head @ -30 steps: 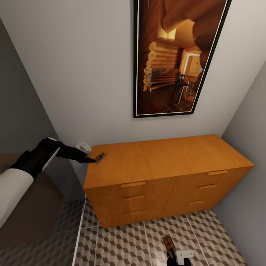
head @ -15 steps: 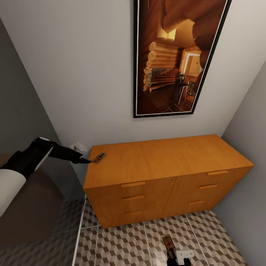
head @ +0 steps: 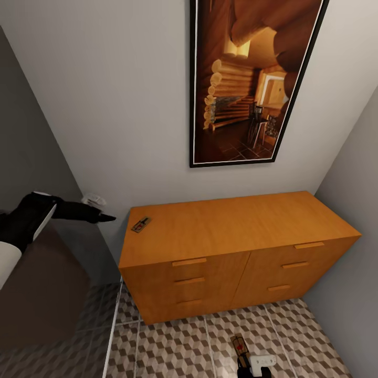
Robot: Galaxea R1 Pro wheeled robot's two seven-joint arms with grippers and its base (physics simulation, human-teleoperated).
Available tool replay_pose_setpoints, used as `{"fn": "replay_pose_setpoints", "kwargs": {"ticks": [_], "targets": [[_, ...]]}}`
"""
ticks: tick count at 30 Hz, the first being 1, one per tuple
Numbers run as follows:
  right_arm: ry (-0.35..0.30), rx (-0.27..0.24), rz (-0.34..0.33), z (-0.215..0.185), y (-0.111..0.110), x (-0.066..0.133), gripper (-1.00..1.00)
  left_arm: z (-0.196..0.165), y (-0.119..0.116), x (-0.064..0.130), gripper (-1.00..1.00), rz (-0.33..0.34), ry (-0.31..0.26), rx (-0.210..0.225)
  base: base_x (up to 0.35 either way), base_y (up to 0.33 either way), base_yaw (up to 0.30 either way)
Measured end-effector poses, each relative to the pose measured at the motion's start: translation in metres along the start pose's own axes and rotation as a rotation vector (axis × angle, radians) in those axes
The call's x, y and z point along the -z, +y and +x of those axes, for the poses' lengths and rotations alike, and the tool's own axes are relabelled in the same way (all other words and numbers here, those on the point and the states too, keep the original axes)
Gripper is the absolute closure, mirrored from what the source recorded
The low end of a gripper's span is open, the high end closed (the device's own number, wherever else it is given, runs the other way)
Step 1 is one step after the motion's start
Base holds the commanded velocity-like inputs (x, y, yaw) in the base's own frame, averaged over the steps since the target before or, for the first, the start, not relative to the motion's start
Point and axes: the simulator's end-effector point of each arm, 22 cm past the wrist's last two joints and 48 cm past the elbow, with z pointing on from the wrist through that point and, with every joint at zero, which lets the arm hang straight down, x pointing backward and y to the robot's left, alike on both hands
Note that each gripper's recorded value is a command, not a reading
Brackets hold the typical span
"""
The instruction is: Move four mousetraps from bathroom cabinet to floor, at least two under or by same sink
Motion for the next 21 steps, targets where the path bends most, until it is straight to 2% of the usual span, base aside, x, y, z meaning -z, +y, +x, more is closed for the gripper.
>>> {"fn": "replay_pose_setpoints", "kwargs": {"ticks": [2,10,15,18,21], "targets": [[0.0,0.0,0.0,0.0,0.0,0.0,1.0,-0.001,0.003,-0.001,-1.0,-0.02,-0.001,-0.001,0.0,0.0,0.0],[0.0,0.0,0.0,0.0,0.0,0.0,1.0,-0.002,-0.004,-0.011,-1.0,-0.029,0.012,-0.02,0.0,0.0,0.0],[0.0,0.0,0.0,0.0,0.0,0.0,1.0,0.003,-0.008,-0.022,-1.0,-0.058,0.063,-0.073,0.0,0.0,0.0],[0.0,0.0,0.0,0.0,0.0,0.0,1.0,0.008,-0.013,-0.032,-1.0,-0.087,0.113,-0.128,0.0,0.0,0.0],[0.0,0.0,0.0,0.0,0.0,0.0,1.0,0.008,-0.015,-0.035,-1.0,-0.091,0.123,-0.141,0.0,0.0,0.0]]}}
